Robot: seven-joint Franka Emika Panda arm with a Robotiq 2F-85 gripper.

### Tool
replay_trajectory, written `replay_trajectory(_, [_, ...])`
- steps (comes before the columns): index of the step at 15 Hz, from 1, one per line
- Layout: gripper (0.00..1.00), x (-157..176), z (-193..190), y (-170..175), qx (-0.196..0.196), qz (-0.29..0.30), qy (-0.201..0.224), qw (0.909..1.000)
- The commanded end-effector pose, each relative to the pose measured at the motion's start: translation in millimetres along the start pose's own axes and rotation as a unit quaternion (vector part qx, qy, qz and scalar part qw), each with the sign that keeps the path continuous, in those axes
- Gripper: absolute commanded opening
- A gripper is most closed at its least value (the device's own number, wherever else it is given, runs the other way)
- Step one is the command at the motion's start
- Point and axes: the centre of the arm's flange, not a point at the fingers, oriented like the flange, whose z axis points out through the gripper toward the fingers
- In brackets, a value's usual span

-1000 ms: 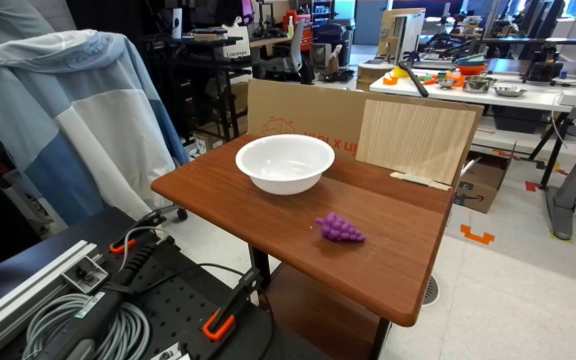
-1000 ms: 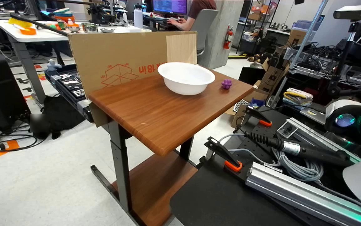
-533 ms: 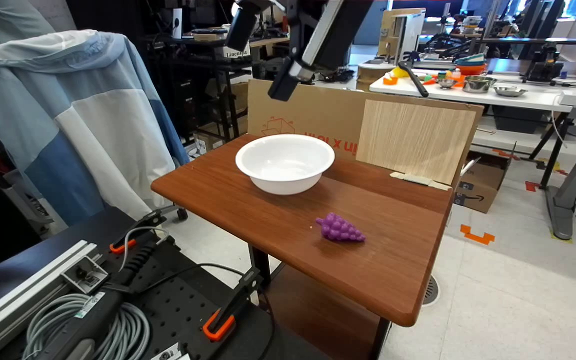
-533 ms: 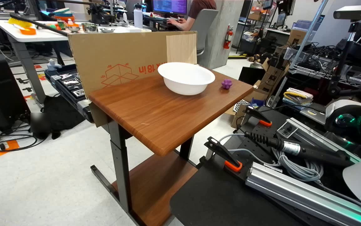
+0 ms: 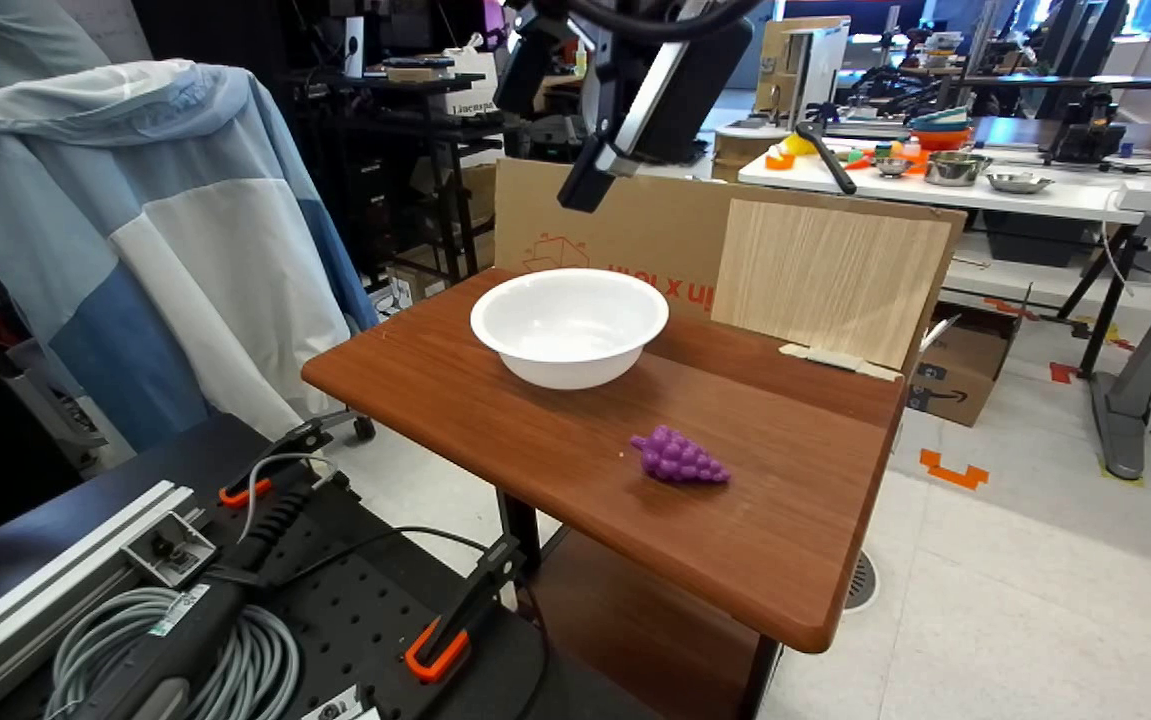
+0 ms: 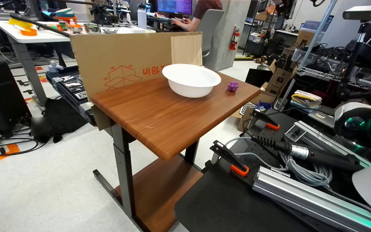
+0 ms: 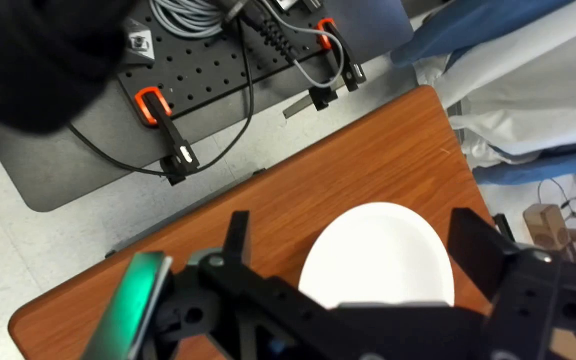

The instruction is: Put the purple object in the bowl

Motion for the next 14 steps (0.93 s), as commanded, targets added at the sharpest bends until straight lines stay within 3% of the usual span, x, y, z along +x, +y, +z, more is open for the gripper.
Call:
replay_trajectory(1, [1.0,20.9,2.6,-5.7,0.053,0.067,0.047,0.9952])
replay_trajectory(4, [1.0,47.0,2.9,17.0,0.089,0.132,0.071,0.9847])
replay_trajectory(7, [1.0,69.3,11.6,59.4,0.104,0.204,0.097,0.9684])
replay_trajectory(11, [1.0,85.7,27.7,101.3,0.099,0.304,0.135,0.9378])
replay_trajectory(14, [1.0,94.5,35.8,106.6,0.091,0.364,0.178,0.9097])
